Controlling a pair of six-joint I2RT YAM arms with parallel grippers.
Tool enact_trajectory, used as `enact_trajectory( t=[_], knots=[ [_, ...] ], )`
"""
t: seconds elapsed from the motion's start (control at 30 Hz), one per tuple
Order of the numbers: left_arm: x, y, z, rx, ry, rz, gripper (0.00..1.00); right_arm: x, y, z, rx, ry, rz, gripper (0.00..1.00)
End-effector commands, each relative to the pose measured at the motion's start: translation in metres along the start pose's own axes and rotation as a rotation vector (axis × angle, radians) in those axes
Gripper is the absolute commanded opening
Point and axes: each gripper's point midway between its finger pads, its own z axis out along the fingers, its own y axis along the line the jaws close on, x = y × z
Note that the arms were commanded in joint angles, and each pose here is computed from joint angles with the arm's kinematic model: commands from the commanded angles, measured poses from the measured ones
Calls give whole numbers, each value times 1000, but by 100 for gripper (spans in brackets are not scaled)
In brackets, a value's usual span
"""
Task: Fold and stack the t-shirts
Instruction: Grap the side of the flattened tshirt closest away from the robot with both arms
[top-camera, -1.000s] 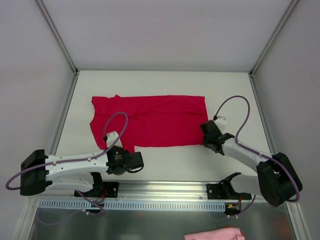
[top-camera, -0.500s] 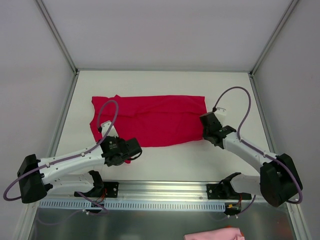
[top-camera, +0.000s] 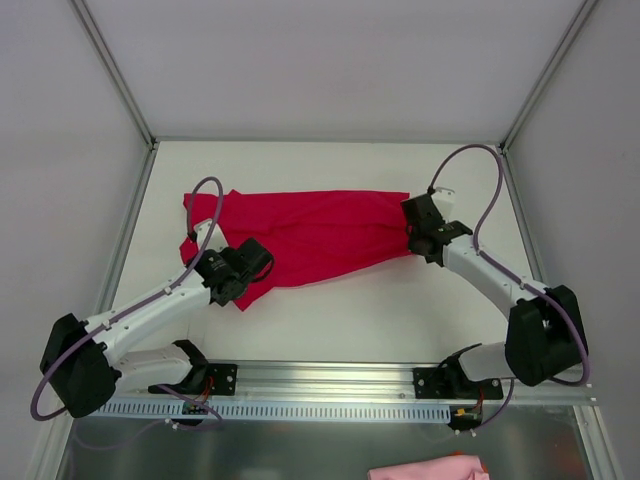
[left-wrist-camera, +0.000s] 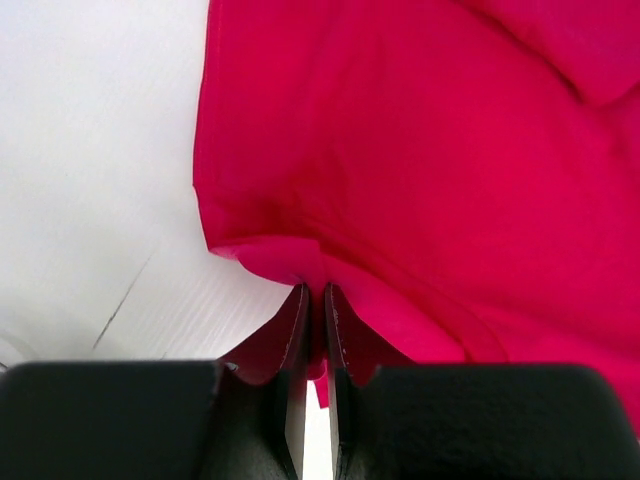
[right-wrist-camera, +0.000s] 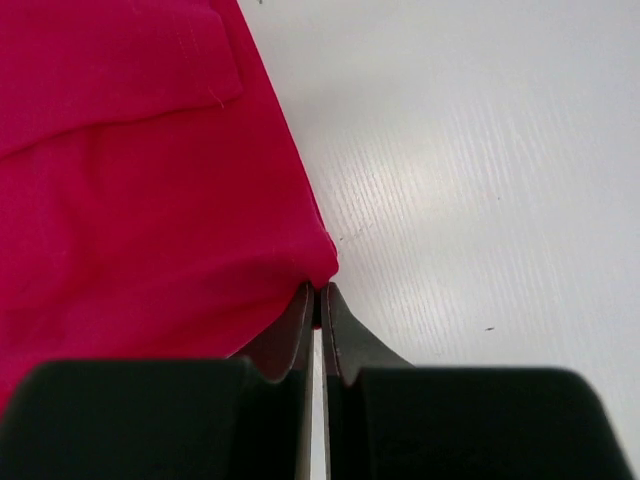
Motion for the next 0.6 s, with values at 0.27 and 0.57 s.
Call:
enact_trajectory(
  t=[0.27,0.57],
  knots=[
    [-70,-24,1,-4,-49,5,0,-26,14,26,11,56,-58,1],
    [-79,-23,-4,33,-46,-13,0,-15,21,11,-90,74,-35,1]
  ],
)
